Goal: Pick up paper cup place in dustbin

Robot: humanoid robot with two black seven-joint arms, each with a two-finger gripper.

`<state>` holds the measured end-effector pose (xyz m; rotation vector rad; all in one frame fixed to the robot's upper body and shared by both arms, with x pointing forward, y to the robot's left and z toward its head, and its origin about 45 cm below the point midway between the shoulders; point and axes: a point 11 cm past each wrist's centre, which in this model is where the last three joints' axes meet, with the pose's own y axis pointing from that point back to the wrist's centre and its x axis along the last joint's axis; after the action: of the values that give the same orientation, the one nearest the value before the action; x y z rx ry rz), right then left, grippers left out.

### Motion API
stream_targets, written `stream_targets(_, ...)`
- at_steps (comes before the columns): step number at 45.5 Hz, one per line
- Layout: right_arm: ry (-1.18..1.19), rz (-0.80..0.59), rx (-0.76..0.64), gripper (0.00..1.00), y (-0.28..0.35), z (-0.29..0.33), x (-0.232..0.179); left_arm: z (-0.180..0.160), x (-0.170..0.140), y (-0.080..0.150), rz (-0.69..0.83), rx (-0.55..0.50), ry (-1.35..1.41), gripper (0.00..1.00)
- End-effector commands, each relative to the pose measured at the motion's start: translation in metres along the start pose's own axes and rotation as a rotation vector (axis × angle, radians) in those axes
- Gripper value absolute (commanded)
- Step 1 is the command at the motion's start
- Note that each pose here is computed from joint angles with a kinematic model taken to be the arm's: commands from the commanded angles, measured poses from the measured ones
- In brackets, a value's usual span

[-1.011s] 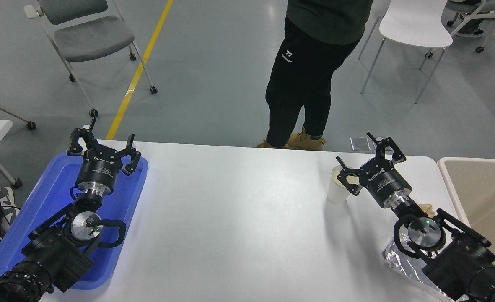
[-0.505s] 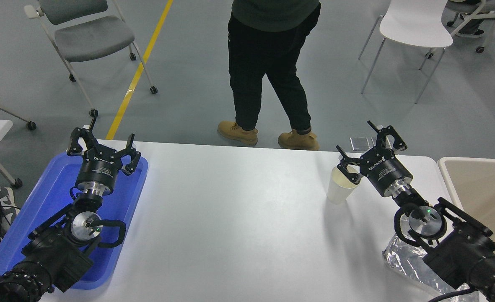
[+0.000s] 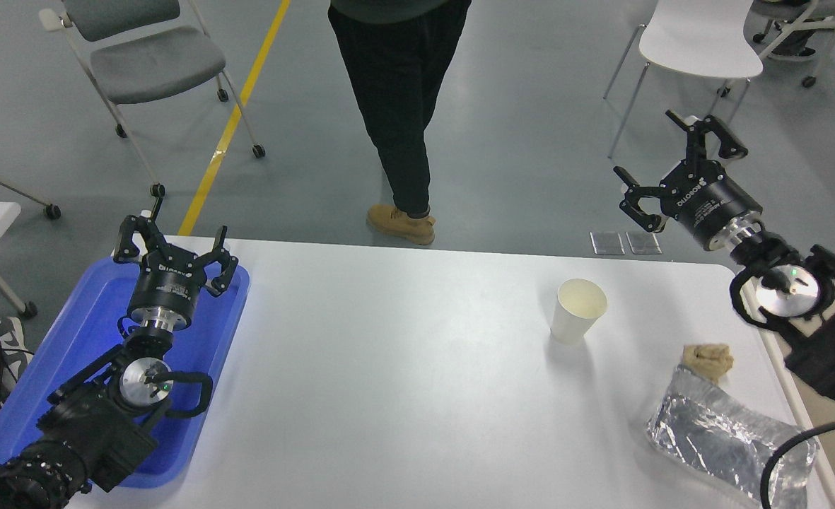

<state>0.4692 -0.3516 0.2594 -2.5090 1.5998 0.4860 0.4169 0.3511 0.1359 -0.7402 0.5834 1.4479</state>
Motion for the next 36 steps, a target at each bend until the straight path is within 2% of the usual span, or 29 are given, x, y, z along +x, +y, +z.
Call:
stream_targets(1, 0.327, -0.017, -0.169, 1.0, 0.001, -0.047, 0.003, -0.001, -0.001, 0.0, -0.002, 0.0, 0.002, 1.0)
stream_targets(18, 0.911, -0.103, -0.629, 1.0, 0.025, -0.062, 0.007, 0.0, 0.0, 0.0, -0.002, 0.0, 0.001, 1.0)
stream_targets(31, 1.1, -0.277, -0.899, 1.0, 0.048, -0.043, -0.02, 0.0, 0.0, 0.0, -0.002, 0.0, 0.001, 1.0)
stream_targets(36, 1.193, -0.404, -0.988, 1.0, 0.06, -0.033, -0.043, 0.0, -0.001, 0.0, -0.003, 0.0, 0.001, 1.0)
